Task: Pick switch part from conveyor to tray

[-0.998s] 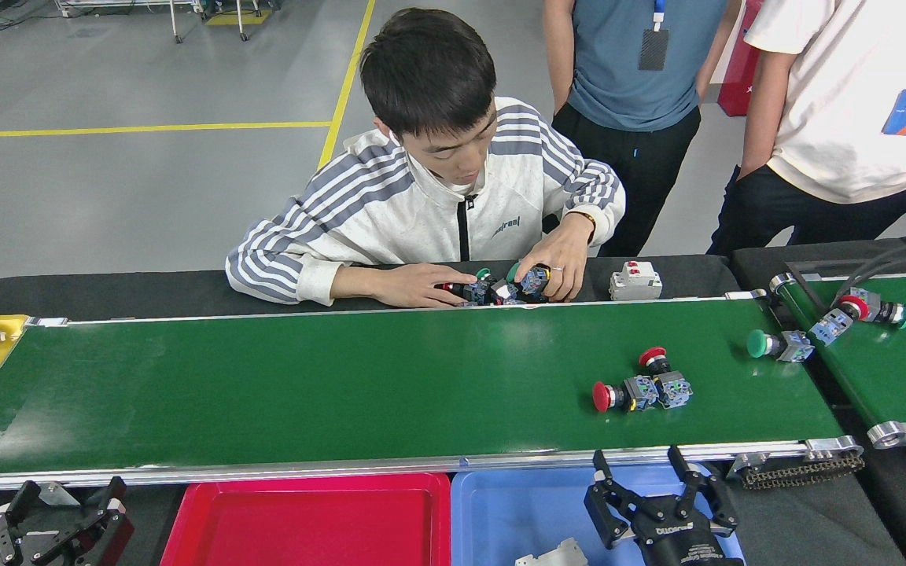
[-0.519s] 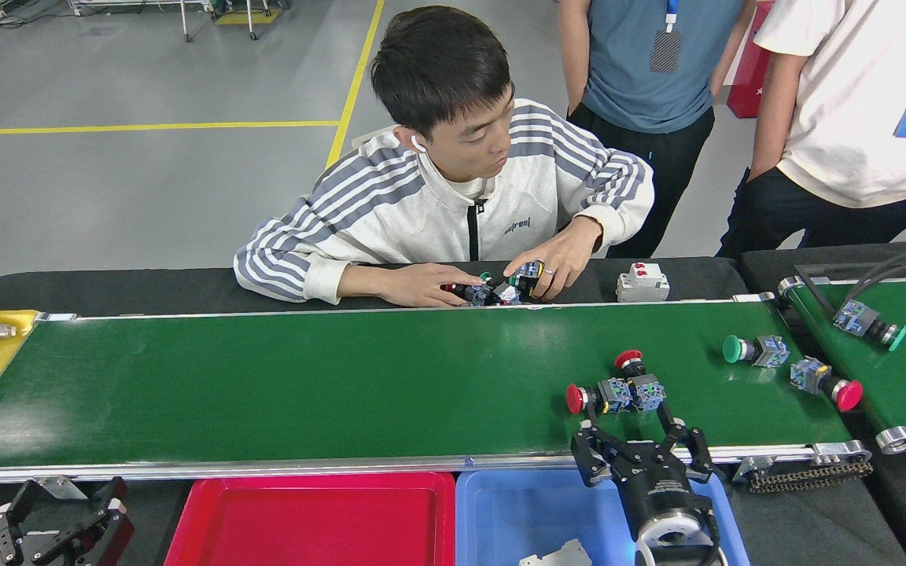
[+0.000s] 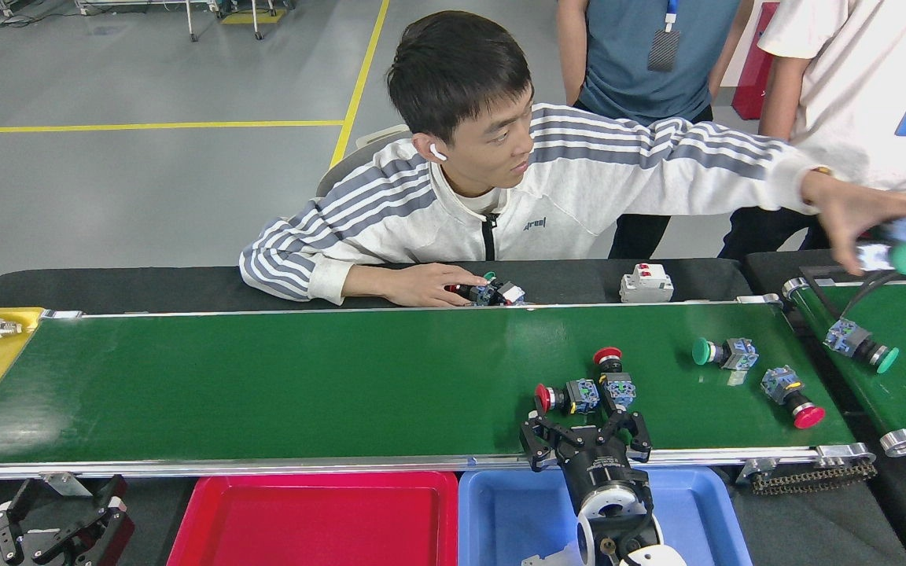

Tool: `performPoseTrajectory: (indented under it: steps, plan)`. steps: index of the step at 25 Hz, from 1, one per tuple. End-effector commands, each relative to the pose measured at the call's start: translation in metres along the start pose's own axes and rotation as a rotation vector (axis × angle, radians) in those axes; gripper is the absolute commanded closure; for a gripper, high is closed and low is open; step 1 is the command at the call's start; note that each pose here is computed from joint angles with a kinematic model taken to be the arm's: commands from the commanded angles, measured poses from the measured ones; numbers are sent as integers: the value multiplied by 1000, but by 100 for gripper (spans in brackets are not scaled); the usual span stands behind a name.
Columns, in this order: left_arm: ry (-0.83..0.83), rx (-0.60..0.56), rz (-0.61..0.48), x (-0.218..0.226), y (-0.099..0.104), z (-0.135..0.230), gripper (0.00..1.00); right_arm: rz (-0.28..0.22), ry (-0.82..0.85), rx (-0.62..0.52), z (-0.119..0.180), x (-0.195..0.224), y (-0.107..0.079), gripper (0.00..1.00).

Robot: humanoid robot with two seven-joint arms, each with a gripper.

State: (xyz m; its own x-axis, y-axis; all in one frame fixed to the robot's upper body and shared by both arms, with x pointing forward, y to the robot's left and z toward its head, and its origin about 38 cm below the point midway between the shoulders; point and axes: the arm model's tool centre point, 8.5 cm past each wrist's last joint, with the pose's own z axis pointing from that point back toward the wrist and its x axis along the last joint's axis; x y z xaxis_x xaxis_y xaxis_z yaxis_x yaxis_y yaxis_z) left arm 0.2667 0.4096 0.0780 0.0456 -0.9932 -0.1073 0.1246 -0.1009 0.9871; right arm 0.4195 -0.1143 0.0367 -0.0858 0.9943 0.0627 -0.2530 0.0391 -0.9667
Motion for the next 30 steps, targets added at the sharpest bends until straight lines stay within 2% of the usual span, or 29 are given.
performPoseTrajectory:
  steps: [1, 2, 3, 4, 5, 7, 11, 13, 14, 15, 16, 17, 18, 21, 24, 25, 27, 30]
  plan:
    - [-2, 21, -14, -2, 8, -3, 0, 1, -12, -21, -8, 9, -13, 21]
    - [-2, 21, -15, -3, 8, -3, 0, 9, -14, -24, -10, 8, -15, 45]
    - [-2, 21, -15, -3, 8, -3, 0, 14, -18, -22, -10, 7, -15, 63]
    - [-2, 21, -15, -3, 8, -3, 0, 18, -24, -18, -10, 8, -15, 79]
    - [-2, 21, -15, -3, 8, -3, 0, 21, -30, -16, -10, 9, -15, 89]
    - [-3, 21, -15, -2, 8, -3, 0, 28, -51, -15, -8, 10, -13, 97]
    - [-2, 17, -17, -3, 7, -1, 0, 63, -237, -70, 10, 41, -22, 98]
    - [-2, 20, -17, -3, 8, -2, 0, 103, -397, -109, 26, 51, -29, 98]
    - [-2, 20, -17, -3, 8, -2, 0, 114, -487, -118, 35, 63, -30, 97]
    - [-2, 20, -17, -3, 8, -2, 0, 128, -595, -126, 45, 81, -30, 91]
    - [-1, 19, -17, -3, 7, -2, 0, 149, -701, -124, 56, 105, -26, 75]
    - [0, 19, -17, -4, 7, -2, 0, 166, -763, -119, 62, 120, -23, 45]
    - [1, 22, -15, -3, 8, -3, 0, 184, -812, -109, 70, 137, -17, 0]
    - [0, 24, -13, -3, 9, -4, 0, 216, -885, -57, 76, 156, 2, 0]
    - [-1, 23, -15, -3, 9, -4, 0, 215, -886, -63, 77, 156, 2, 0]
    - [-1, 24, -15, -2, 9, -4, 0, 201, -878, -81, 78, 156, -4, 0]
    - [-2, 24, -12, -1, 8, -2, 0, 145, -762, -141, 73, 130, -25, 1]
    - [-2, 24, -10, -1, 8, -1, 0, -30, -398, -173, 82, 52, -18, 1]
